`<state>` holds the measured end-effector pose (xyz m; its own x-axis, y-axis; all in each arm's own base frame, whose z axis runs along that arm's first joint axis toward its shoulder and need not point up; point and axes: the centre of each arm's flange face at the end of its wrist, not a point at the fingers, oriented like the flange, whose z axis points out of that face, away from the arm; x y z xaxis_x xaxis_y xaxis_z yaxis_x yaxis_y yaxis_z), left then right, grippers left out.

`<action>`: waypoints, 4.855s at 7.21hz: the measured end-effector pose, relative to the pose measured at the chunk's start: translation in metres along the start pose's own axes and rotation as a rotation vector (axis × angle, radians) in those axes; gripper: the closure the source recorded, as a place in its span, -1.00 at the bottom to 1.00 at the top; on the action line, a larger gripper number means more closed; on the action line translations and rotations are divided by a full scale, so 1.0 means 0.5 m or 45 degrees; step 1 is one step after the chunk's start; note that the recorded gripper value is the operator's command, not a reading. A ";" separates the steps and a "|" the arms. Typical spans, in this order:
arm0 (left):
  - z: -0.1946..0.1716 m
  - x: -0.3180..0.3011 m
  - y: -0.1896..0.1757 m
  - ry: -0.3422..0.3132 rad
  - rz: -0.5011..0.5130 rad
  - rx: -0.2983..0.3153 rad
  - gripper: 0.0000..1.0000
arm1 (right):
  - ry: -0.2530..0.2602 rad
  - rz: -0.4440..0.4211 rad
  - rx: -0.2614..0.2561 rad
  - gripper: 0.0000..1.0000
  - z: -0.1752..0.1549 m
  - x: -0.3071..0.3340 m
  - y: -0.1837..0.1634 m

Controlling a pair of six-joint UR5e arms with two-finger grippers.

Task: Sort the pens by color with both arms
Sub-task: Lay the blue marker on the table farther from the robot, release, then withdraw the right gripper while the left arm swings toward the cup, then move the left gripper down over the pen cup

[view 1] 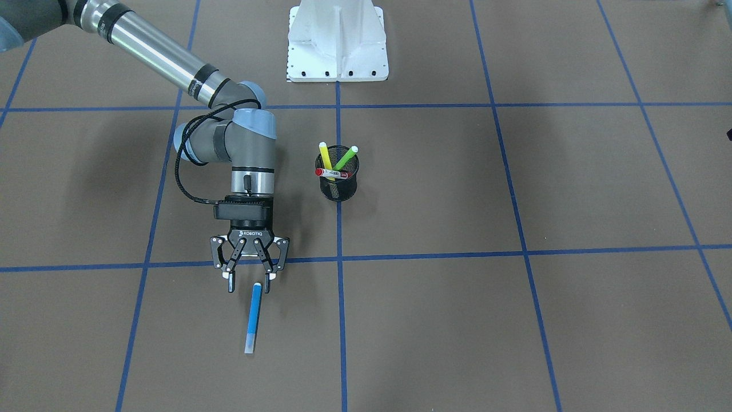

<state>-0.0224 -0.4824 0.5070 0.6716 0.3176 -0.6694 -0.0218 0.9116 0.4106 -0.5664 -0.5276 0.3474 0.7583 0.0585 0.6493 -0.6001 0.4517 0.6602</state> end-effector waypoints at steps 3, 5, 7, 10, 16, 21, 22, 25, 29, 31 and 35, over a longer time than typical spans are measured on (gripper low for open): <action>-0.015 0.017 -0.017 0.000 0.020 0.024 -1.00 | -0.089 0.019 -0.083 -0.98 0.001 -0.006 -0.084; -0.038 0.040 -0.028 0.000 0.077 0.085 -1.00 | -0.168 0.026 -0.246 -0.99 0.040 0.036 -0.174; -0.063 0.079 -0.057 0.023 0.080 0.180 -1.00 | -0.190 0.007 -0.448 -1.00 0.074 0.091 -0.265; -0.053 0.169 -0.137 0.081 0.002 0.195 -1.00 | -0.206 -0.085 -0.758 -1.00 0.057 0.172 -0.422; -0.020 0.618 -0.412 -0.102 -0.100 -0.210 -1.00 | -0.304 -0.300 -1.038 -1.00 0.070 0.418 -0.577; 0.101 1.091 -0.573 -0.184 -0.464 -0.426 -1.00 | -0.324 -0.270 -1.197 -1.00 0.077 0.673 -0.636; 0.137 1.169 -0.592 -0.225 -0.522 -0.472 -1.00 | -0.341 -0.298 -1.223 -1.00 0.068 0.730 -0.615; 0.262 1.353 -0.566 -0.335 -0.561 -0.634 -1.00 | -0.355 -0.379 -1.229 -1.00 0.040 0.818 -0.575; 0.399 1.456 -0.499 -0.480 -0.580 -0.745 -0.97 | -0.358 -0.389 -1.224 -1.00 0.033 0.828 -0.570; 0.440 1.468 -0.486 -0.491 -0.588 -0.753 -0.77 | -0.358 -0.389 -1.224 -1.00 0.033 0.826 -0.571; 0.455 1.498 -0.459 -0.500 -0.581 -0.743 0.37 | -0.357 -0.391 -1.223 -1.00 0.035 0.824 -0.574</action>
<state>0.6543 -0.5132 0.0523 0.9142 -0.1311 -0.3835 0.0075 0.9515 -0.3074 -0.0862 -0.6485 0.4320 0.6838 -0.3316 0.6500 0.1564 0.9367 0.3134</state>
